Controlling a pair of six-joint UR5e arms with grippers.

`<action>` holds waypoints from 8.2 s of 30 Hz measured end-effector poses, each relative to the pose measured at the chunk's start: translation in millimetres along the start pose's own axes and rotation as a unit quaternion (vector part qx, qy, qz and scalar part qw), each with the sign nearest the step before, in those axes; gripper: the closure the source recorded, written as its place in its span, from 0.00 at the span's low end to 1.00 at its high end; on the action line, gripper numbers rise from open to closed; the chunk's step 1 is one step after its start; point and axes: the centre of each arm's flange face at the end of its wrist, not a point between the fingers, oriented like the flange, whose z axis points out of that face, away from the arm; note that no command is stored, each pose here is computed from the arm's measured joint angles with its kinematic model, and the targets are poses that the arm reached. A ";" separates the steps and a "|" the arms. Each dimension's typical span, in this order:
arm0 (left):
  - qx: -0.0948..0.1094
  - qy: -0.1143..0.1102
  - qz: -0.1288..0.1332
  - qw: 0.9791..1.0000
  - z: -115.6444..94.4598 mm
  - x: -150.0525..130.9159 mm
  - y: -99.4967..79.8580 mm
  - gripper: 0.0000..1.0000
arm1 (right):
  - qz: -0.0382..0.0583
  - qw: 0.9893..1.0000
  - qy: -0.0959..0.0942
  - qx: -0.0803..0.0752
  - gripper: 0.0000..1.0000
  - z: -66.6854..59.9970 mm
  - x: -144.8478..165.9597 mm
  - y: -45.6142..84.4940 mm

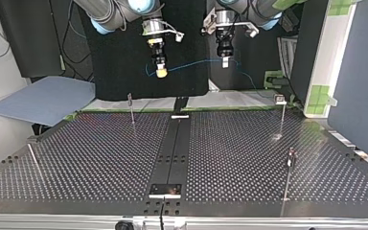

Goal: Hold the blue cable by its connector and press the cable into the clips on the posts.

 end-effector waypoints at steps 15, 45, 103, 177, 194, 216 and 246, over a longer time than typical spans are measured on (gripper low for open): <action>-0.004 0.009 0.006 1.000 -3.9 7.4 5.9 1.00 | -0.002 1.000 -0.003 0.007 1.00 -1.4 -4.5 -9.0; -0.007 0.045 0.030 0.999 -12.9 38.3 14.7 1.00 | -0.021 0.997 -0.065 0.029 1.00 -24.1 -74.2 -26.1; -0.090 -0.010 -0.021 0.996 53.8 -100.5 34.0 1.00 | 0.062 0.997 0.039 0.009 1.00 37.0 115.6 -16.0; -0.134 -0.162 -0.115 0.971 148.0 -350.1 88.2 1.00 | 0.086 0.975 0.167 0.122 1.00 138.8 325.2 -51.2; -0.117 -0.161 -0.124 0.972 180.5 -347.8 117.7 1.00 | 0.083 0.971 0.178 0.134 1.00 144.5 334.6 -49.4; -0.101 -0.173 -0.138 0.970 198.4 -358.9 138.1 1.00 | 0.083 0.972 0.181 0.128 1.00 151.6 338.2 -40.6; -0.064 -0.157 -0.141 0.975 237.9 -340.2 155.5 1.00 | 0.080 0.974 0.181 0.114 1.00 162.4 334.5 -23.0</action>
